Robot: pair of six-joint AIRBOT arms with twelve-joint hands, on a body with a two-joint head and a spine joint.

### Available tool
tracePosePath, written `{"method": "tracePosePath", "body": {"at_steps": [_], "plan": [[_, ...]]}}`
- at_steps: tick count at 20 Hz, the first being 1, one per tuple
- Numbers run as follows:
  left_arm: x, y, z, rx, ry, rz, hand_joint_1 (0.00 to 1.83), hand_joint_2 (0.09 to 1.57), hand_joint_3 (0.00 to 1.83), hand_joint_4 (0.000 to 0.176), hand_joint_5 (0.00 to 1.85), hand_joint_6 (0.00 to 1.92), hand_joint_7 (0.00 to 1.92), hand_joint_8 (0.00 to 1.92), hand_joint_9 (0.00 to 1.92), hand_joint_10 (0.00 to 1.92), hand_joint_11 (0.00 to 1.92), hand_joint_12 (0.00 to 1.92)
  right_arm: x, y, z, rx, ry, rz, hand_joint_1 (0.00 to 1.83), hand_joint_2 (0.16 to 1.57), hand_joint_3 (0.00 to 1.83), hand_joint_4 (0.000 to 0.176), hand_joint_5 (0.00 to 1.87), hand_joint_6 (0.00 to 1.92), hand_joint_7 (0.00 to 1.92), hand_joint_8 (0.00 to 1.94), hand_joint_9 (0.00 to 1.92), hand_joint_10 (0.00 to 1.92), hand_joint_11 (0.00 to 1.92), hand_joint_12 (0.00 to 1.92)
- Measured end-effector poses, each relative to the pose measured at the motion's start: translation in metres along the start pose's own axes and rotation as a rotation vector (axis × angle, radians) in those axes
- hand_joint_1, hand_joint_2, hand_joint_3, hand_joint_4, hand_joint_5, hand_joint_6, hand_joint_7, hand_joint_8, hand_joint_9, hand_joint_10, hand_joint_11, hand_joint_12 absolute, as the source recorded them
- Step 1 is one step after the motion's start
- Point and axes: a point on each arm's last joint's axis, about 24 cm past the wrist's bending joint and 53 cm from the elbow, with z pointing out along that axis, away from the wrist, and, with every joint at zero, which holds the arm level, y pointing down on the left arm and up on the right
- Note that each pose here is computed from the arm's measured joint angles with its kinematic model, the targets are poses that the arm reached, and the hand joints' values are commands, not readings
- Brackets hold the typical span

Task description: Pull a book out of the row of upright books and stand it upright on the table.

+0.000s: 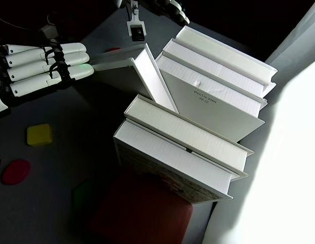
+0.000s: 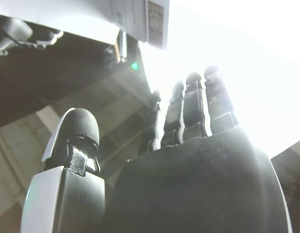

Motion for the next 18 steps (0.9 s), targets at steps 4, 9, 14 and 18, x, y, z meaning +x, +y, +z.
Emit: {"method": "tracePosePath", "body": {"at_steps": [4,9,14,18], "plan": [[0.000,0.000,0.000,-0.001,-0.001,0.000,0.28,1.36,0.00,0.072,0.05,0.00,0.00,0.00,0.00,0.00,0.00,0.00,-0.015,0.003,0.001,-0.012,-0.019,-0.038,0.98,1.20,0.00,0.176,0.00,0.00,0.00,0.00,0.00,0.00,0.00,0.00],[0.000,0.000,0.000,-0.001,-0.001,0.000,0.25,1.37,0.00,0.058,0.05,0.00,0.00,0.00,0.00,0.00,0.00,0.00,-0.024,0.015,0.013,-0.029,0.019,-0.145,1.34,1.14,0.00,0.074,0.00,0.00,0.00,0.00,0.00,0.00,0.00,0.00],[0.000,0.006,-0.003,-0.023,0.002,0.000,0.25,1.38,0.00,0.050,0.04,0.00,0.00,0.00,0.00,0.00,0.00,0.00,-0.016,0.019,0.040,-0.005,0.116,-0.306,1.42,1.12,0.00,0.124,0.00,0.00,0.00,0.00,0.00,0.00,0.00,0.00],[0.000,0.007,-0.003,-0.028,0.002,0.000,0.23,1.38,0.00,0.049,0.03,0.00,0.00,0.00,0.00,0.00,0.00,0.00,-0.016,0.020,0.052,0.013,0.161,-0.425,1.41,0.97,0.06,0.091,0.00,0.00,0.00,0.00,0.01,0.00,0.00,1.02]]}}
